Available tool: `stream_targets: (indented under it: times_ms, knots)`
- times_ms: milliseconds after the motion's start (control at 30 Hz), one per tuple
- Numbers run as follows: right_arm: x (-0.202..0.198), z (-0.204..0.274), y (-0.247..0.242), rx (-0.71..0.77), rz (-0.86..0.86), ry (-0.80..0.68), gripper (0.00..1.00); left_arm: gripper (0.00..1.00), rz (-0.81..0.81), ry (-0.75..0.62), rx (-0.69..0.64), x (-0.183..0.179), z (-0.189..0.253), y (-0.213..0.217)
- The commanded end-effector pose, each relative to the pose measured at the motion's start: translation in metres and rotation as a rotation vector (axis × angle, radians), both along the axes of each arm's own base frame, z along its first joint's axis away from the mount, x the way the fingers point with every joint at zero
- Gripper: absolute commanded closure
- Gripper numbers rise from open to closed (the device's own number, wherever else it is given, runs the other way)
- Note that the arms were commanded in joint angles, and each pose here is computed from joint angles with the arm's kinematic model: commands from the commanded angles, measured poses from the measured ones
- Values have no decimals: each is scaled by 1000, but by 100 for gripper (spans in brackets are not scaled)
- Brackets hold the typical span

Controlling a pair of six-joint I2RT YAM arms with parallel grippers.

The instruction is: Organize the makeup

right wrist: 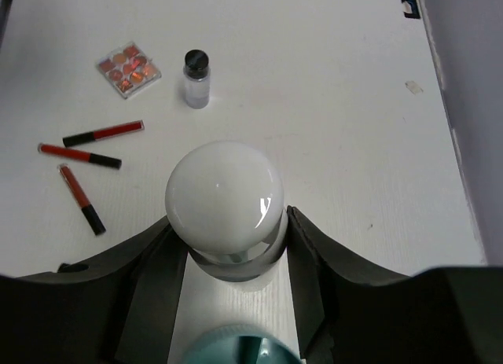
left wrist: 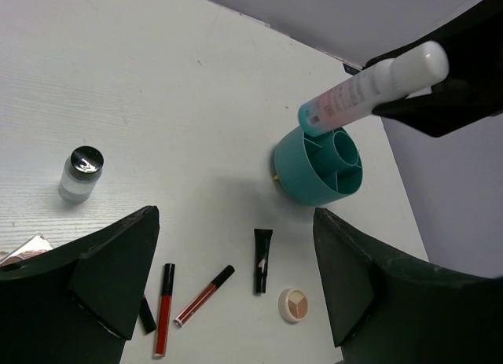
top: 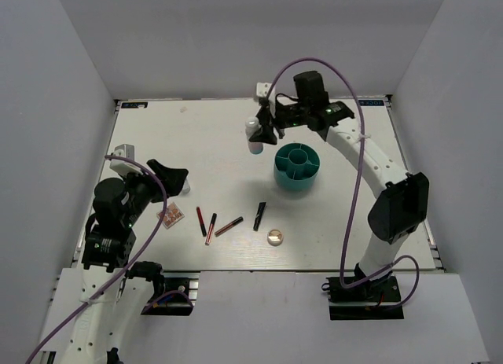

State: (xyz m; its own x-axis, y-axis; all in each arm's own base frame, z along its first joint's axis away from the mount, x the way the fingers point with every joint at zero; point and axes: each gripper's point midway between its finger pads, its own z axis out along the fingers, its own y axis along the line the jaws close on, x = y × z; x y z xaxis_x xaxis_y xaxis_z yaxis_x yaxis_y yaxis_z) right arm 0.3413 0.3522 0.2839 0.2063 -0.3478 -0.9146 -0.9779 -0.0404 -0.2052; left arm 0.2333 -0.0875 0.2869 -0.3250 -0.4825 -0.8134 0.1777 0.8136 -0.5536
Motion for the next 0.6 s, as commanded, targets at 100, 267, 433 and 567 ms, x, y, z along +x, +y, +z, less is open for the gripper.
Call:
stream_targets:
  times_ms: [100, 267, 433, 567]
  knots:
    - [14, 46, -49, 171, -144, 150, 100, 11, -16, 2, -8, 0, -3, -3]
    - [27, 40, -98, 192, -232, 218, 100, 11, -31, 19, -25, 2, -11, -7]
    - [29, 28, -127, 207, -270, 274, 100, 11, -41, 28, -27, 5, -13, -9]
    - [25, 17, -134, 199, -262, 297, 100, 11, -47, 38, -28, 8, -16, -10]
